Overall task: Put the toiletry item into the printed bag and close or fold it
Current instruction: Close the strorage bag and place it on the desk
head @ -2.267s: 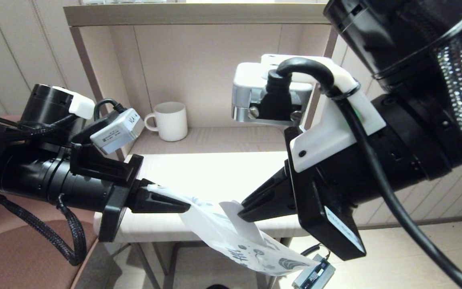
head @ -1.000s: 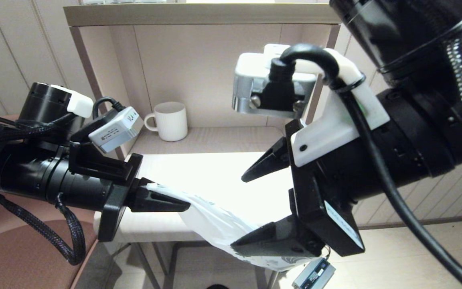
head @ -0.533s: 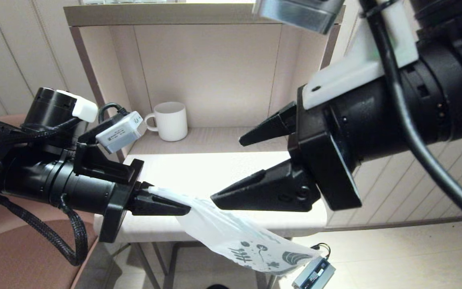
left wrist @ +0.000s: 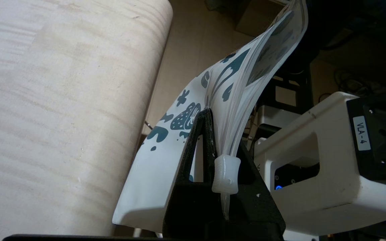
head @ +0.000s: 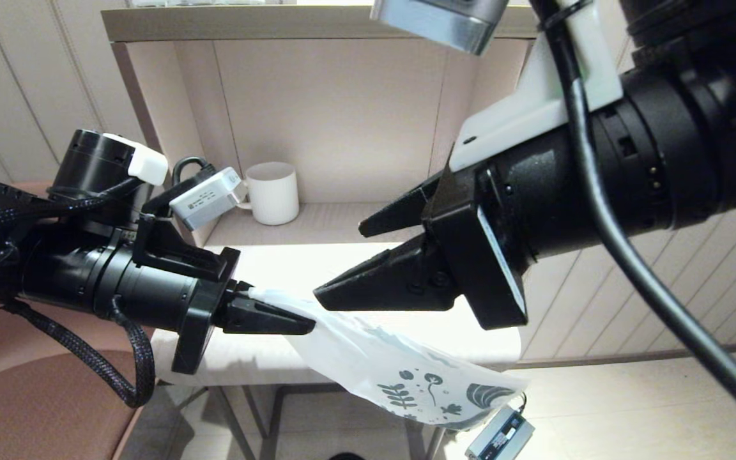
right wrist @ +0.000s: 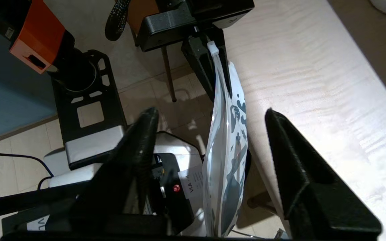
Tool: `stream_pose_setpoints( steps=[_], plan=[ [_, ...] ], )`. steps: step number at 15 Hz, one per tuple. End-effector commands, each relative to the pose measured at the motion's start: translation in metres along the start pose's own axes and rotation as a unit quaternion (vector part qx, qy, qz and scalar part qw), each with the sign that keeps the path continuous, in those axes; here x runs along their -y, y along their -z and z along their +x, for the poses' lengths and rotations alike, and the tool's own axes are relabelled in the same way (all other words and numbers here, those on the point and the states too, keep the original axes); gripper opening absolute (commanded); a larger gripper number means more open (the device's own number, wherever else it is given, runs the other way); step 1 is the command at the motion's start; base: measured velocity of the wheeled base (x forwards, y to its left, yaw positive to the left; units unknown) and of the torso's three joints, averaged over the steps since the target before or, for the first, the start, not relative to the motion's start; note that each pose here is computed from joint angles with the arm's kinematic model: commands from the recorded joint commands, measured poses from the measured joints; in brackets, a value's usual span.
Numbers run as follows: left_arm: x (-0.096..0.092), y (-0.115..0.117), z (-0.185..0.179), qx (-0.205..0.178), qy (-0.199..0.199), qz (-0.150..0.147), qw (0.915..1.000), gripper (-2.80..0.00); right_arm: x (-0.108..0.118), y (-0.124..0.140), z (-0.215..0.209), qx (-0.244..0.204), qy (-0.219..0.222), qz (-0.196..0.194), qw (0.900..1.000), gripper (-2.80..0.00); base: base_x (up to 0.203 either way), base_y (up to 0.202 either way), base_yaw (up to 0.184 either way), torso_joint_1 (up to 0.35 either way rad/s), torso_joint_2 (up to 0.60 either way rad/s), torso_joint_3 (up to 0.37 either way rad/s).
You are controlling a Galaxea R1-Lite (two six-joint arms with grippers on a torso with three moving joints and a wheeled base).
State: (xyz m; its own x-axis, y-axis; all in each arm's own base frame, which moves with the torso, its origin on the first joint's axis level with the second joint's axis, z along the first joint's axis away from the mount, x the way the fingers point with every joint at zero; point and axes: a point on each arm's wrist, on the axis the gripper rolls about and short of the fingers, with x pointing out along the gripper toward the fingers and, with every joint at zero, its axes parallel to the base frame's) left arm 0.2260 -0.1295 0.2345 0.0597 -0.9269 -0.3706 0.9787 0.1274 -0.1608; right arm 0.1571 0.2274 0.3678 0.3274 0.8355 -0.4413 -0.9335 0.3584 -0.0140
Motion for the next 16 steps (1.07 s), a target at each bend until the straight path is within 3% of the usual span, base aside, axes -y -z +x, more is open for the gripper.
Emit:
stream_pose_setpoints(
  steps=[1, 5, 15, 16],
  plan=[
    [0.0001, 0.0000, 0.0007, 0.000, 0.003, 0.000, 1.0000, -2.80, -0.0027, 0.0030, 0.0023, -0.013, -0.006, 0.001, 1.000, -2.80, 0.000, 0.000, 0.000, 0.000, 0.00, 0.000],
    [-0.0008, 0.0004, 0.0019, -0.001, 0.005, -0.001, 1.0000, -2.80, -0.0037, 0.0083, 0.0017, -0.033, 0.007, 0.006, 0.999, -2.80, 0.000, 0.000, 0.000, 0.000, 0.00, 0.000],
    [-0.0033, 0.0013, 0.0044, -0.002, 0.008, -0.006, 1.0000, -2.80, -0.0042, 0.0043, 0.0108, -0.034, 0.016, 0.028, 0.999, -2.80, 0.000, 0.000, 0.000, 0.000, 0.00, 0.000],
    [-0.0045, 0.0018, 0.0053, -0.003, 0.008, -0.007, 0.9999, -2.80, -0.0071, 0.0058, 0.0112, -0.042, 0.015, 0.025, 0.999, 0.00, 0.000, 0.000, 0.000, 0.000, 0.00, 0.000]
  ],
)
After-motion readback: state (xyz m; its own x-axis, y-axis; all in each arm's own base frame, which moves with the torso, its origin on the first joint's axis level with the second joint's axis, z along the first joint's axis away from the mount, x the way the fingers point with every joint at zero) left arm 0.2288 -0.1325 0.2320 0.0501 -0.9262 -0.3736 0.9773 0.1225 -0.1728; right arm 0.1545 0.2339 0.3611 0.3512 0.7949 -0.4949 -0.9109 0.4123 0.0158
